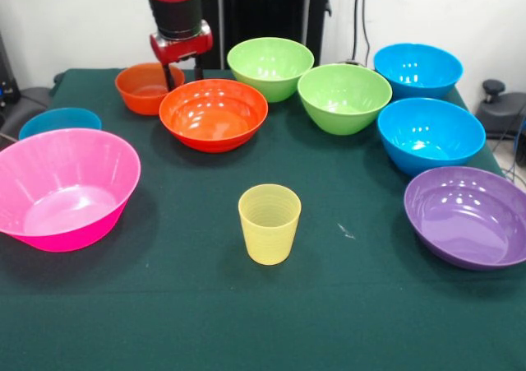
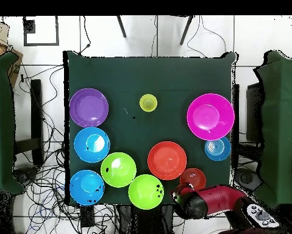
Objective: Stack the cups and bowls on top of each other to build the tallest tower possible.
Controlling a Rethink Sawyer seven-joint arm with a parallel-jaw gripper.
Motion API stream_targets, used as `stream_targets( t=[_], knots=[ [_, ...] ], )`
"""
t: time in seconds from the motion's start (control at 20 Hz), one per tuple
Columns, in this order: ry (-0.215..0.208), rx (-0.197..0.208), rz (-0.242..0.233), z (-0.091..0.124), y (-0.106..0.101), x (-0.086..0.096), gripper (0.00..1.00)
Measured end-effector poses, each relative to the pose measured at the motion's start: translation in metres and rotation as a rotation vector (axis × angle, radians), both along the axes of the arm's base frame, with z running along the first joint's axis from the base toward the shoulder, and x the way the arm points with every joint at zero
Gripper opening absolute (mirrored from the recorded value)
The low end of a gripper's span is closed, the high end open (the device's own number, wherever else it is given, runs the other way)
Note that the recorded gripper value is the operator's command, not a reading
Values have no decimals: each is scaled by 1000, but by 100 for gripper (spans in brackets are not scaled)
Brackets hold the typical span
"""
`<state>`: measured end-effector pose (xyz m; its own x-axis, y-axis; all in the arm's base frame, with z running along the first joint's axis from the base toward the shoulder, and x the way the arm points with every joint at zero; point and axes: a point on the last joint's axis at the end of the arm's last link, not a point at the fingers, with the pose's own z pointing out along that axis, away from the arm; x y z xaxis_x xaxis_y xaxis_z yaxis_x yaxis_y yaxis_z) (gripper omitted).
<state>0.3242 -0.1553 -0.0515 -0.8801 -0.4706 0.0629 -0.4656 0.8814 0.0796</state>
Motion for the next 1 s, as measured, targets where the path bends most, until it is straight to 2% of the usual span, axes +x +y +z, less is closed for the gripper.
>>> stream_targets(
  t=[0.15,0.2,1.0],
  knots=[
    [0,1,-1,0,0,0,100],
    [0,1,0,0,0,0,0],
    [-6,-7,-2,4,-3,1,0]
  ],
)
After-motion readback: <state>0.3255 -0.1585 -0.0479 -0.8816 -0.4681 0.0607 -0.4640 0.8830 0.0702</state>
